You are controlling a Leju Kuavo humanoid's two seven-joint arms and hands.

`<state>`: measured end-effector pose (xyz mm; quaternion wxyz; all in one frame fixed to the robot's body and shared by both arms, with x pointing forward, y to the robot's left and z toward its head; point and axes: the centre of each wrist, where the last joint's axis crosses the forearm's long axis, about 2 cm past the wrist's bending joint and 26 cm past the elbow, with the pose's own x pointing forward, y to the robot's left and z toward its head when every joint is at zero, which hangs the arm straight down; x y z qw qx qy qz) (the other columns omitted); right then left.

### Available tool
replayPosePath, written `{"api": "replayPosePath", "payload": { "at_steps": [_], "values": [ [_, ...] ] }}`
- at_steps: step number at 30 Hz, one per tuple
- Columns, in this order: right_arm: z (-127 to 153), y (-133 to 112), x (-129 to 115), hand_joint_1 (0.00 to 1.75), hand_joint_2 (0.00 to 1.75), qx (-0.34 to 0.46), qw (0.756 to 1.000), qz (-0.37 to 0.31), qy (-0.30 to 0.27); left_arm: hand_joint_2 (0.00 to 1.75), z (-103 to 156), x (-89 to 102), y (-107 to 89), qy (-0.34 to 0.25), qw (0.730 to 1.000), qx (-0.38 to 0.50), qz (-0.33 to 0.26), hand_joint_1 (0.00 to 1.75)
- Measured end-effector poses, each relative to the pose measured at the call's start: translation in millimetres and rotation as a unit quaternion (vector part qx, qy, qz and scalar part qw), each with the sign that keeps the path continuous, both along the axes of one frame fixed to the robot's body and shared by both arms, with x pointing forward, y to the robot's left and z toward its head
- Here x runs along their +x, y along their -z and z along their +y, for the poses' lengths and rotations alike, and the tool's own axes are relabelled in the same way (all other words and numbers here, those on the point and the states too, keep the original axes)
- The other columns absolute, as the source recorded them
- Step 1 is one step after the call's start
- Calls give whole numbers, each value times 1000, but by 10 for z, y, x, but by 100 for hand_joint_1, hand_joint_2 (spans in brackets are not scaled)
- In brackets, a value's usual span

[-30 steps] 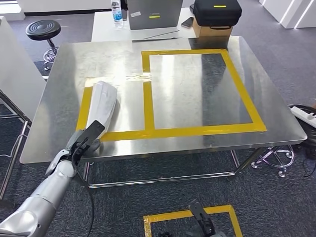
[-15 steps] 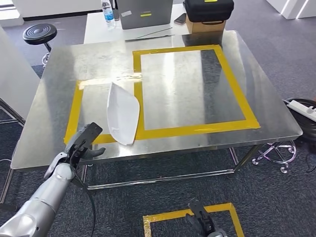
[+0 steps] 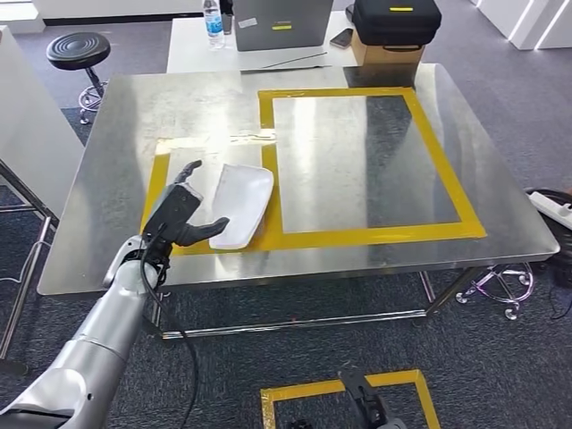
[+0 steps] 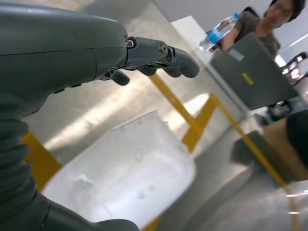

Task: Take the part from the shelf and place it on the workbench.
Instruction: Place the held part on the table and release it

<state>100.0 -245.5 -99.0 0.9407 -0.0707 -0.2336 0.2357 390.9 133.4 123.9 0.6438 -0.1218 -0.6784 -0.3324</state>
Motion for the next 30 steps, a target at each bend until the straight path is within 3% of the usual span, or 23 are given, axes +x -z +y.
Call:
{"api": "replayPosePath", "payload": {
  "at_steps": [6,12,18,21,27,30],
  "values": [
    [9,14,-71,0,0,1,1000,1,12,175,-300,16,-624,-16,988,-125,-94,0],
    [6,33,-166,0,0,1,1000,3,20,175,-285,-162,-1085,-26,954,-241,-176,0],
    [7,42,-216,0,0,1,1000,7,25,175,-204,-336,-1266,-22,929,-293,-223,0],
    [11,44,-232,0,0,1,999,5,34,175,-139,-450,-1376,10,901,-353,-253,0],
    [-2,68,-375,0,0,-5,998,19,66,175,200,-1011,-1291,48,824,-454,-335,0],
    [-8,76,-425,0,0,-7,997,28,73,44,372,-1255,-1260,43,796,-477,-371,0]
  ]
}}
